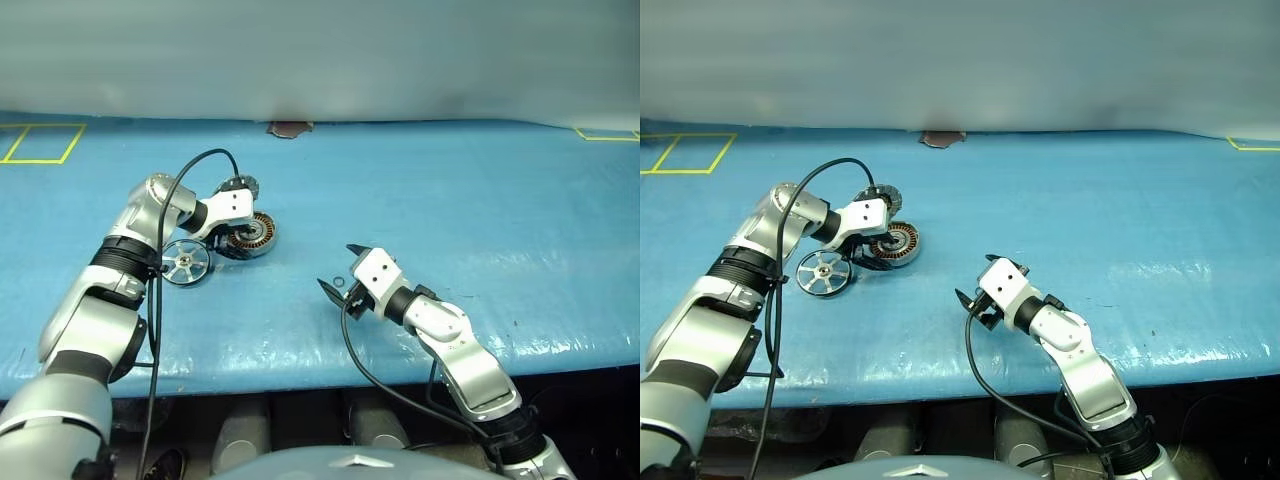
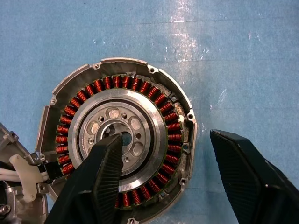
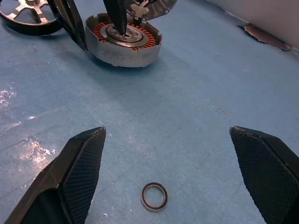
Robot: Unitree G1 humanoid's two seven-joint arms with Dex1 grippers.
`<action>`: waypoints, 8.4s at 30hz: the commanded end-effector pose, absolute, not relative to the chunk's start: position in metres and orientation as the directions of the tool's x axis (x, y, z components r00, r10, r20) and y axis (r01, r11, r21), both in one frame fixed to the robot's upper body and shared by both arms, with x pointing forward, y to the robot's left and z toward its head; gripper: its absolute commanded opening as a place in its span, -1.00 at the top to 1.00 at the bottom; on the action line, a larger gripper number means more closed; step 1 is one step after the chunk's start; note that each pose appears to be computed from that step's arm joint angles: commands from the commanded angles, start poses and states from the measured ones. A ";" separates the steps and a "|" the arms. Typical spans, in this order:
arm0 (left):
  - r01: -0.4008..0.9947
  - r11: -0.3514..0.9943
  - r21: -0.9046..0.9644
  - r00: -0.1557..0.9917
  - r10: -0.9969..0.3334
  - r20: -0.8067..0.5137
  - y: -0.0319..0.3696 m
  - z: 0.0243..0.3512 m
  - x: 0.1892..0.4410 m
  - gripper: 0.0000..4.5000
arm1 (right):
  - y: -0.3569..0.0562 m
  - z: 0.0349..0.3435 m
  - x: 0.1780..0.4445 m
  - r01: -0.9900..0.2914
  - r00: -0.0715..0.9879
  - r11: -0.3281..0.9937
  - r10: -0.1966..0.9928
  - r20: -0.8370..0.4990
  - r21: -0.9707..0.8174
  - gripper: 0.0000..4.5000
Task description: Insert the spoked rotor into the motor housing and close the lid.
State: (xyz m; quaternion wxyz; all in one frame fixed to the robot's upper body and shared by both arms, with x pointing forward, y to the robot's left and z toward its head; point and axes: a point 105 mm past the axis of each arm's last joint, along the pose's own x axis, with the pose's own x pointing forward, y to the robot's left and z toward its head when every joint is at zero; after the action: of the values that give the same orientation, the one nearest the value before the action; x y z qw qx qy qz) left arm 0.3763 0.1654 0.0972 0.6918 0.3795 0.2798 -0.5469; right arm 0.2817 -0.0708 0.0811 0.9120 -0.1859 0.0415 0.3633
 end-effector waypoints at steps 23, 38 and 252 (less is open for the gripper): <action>0.971 0.070 0.227 0.226 -0.563 -0.795 0.162 0.111 0.383 0.22 | -0.077 0.097 0.286 -0.642 0.759 0.689 0.634 -0.148 -0.337 -1.00; 0.984 -0.090 0.156 0.045 -0.719 -0.693 0.119 0.142 0.363 0.22 | -0.089 0.091 0.281 -0.620 0.781 0.713 0.599 -0.175 -0.327 -1.00; 0.850 0.519 0.085 0.526 -0.832 -0.176 0.155 0.086 0.282 -0.75 | 0.004 0.070 0.322 -0.833 0.541 0.551 0.797 -0.271 -0.043 0.99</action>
State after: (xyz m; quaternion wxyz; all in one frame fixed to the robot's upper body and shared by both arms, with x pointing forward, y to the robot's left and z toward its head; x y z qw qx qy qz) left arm 0.2818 0.1556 0.0717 0.8693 0.0638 0.0828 -0.4832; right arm 0.3184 0.0089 0.0695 0.8648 -0.0955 0.1099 0.4805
